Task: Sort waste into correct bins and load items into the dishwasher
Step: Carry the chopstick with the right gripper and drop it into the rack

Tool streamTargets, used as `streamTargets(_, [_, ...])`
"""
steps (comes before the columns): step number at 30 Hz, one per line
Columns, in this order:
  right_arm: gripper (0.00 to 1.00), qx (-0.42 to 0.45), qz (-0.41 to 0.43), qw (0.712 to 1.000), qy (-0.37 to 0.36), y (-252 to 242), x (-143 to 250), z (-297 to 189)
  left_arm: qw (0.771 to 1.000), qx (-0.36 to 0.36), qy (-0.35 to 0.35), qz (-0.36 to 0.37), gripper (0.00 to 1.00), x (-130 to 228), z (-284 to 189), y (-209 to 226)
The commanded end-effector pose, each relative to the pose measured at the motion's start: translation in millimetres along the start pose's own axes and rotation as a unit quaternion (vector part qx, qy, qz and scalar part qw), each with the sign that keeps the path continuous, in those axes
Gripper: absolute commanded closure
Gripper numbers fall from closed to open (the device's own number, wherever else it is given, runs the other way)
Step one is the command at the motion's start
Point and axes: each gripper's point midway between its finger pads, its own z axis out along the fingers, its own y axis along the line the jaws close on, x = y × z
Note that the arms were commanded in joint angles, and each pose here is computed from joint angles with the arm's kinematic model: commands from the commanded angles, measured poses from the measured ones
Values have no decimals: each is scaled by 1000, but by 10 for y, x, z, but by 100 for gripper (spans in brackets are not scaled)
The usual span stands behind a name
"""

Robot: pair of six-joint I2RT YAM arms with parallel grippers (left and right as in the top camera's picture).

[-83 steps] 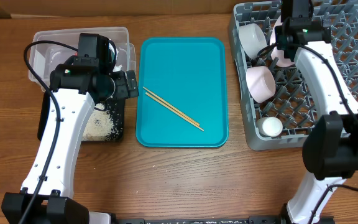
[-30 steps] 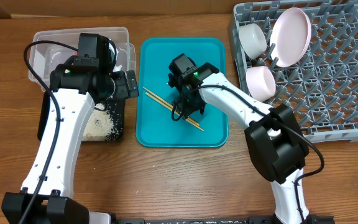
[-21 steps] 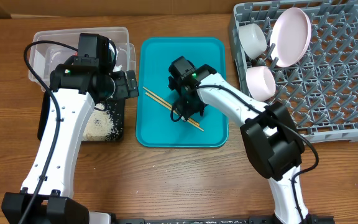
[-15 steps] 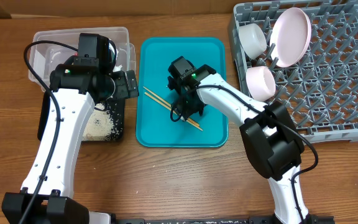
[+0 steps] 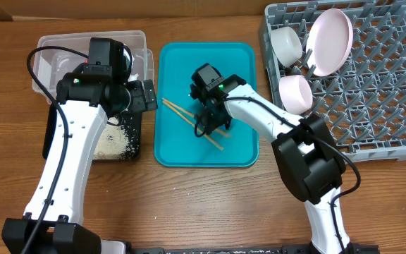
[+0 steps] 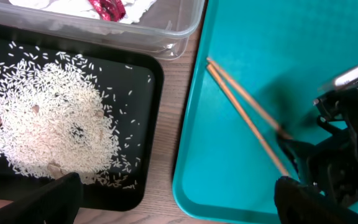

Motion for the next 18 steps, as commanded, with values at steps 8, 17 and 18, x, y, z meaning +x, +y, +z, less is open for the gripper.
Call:
streamTargets(8, [64, 14, 6, 999, 45, -85, 244, 146, 1000, -1, -11, -4, 0, -67, -40, -16])
streamTargets(17, [96, 15, 95, 995, 20, -214, 33, -274, 1000, -1, -11, -4, 0, -68, -40, -16])
streamTargets(18, [96, 15, 103, 995, 7, -266, -32, -435, 1000, -1, -11, -4, 0, -67, -40, -16])
